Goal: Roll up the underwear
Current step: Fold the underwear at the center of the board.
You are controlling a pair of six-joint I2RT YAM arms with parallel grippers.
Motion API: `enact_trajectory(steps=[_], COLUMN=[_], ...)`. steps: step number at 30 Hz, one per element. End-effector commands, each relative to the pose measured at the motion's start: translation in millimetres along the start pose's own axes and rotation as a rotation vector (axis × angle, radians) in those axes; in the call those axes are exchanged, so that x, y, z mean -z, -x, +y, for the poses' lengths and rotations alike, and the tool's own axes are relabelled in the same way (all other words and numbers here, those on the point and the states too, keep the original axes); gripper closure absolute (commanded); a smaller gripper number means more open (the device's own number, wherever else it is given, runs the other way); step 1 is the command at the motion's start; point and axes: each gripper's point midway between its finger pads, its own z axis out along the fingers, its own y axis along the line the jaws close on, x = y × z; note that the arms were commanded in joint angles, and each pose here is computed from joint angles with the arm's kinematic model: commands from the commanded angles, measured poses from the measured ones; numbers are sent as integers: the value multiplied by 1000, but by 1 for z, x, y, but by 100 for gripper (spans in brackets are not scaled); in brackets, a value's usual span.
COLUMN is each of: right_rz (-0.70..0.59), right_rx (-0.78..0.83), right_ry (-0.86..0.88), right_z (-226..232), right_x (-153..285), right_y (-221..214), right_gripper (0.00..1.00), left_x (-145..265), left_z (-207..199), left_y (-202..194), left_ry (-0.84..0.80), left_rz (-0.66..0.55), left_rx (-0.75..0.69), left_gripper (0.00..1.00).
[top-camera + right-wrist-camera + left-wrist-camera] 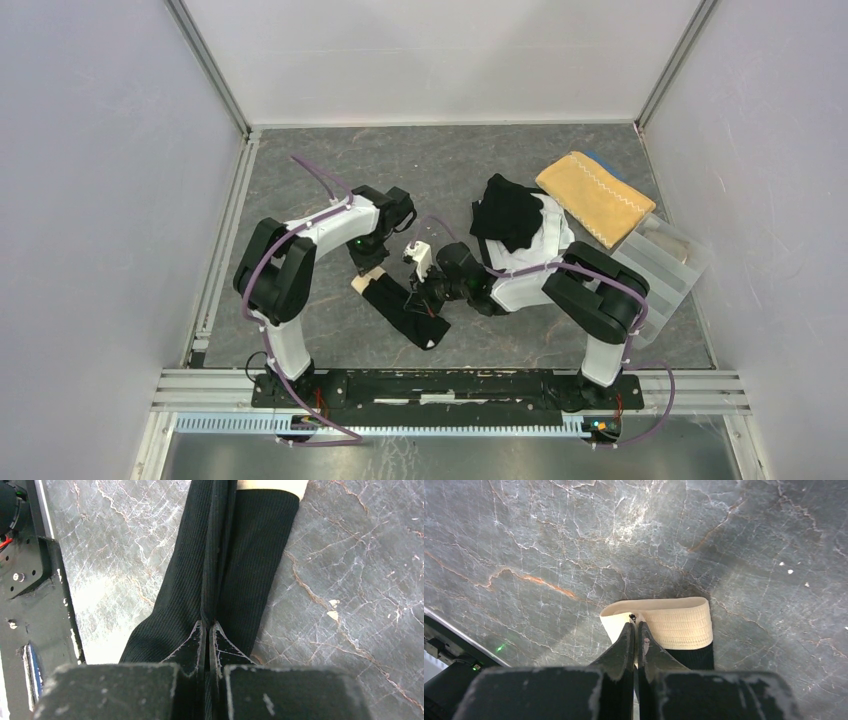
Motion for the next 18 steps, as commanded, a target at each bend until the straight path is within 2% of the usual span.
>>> enact_trajectory(steps=[1,18], right_rz=[217,237], right_rx=[-31,-28], right_ry=[-56,-68], right_z=[-6,-4], right_x=[7,5], right_y=[-67,-76], right_gripper=[100,100], left_x=[4,14], left_z=[-5,-35], left_y=[31,27], left_ry=[5,-109], left_rz=[-130,-92], left_rx=[26,53], left_gripper=[98,98])
